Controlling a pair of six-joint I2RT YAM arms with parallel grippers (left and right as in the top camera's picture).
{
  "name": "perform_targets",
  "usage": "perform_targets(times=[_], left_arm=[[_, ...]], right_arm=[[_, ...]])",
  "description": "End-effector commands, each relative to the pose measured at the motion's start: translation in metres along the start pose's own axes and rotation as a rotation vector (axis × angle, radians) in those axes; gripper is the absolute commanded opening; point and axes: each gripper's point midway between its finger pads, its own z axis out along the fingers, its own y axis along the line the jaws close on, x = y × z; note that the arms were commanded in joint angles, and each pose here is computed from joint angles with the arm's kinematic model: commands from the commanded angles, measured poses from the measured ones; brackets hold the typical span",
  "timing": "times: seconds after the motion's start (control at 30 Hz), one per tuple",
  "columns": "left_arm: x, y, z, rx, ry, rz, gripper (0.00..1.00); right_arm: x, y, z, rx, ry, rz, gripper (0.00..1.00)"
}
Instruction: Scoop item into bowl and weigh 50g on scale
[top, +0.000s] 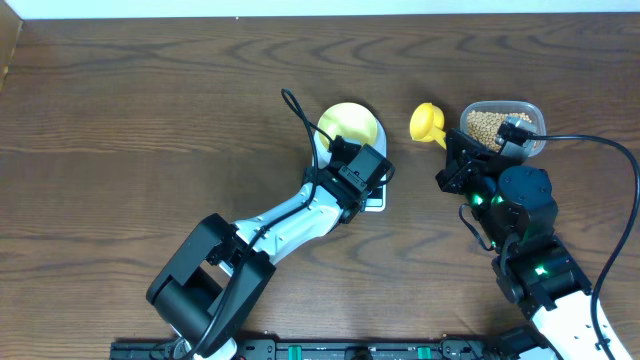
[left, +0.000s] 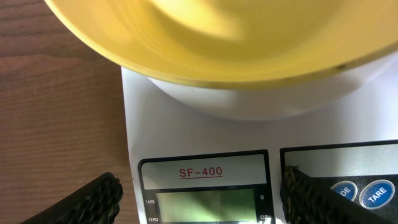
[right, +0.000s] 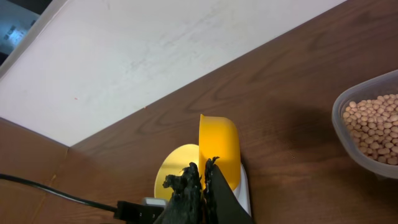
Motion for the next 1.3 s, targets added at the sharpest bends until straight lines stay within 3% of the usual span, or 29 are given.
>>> perform_targets(times=[0.0,1.27], left_arm=[[0.010,0.005,0.007,-0.024,0.029,0.005,0.84],[0.011,-0.001,0.003,-0.041,0.004,0.036,0.84]], right_arm=[[-0.012,0.003,-0.004,-0.003,-0.035,0.007,0.01],[-0.012,0.003,-0.004,-0.002,-0.035,0.007,0.01]])
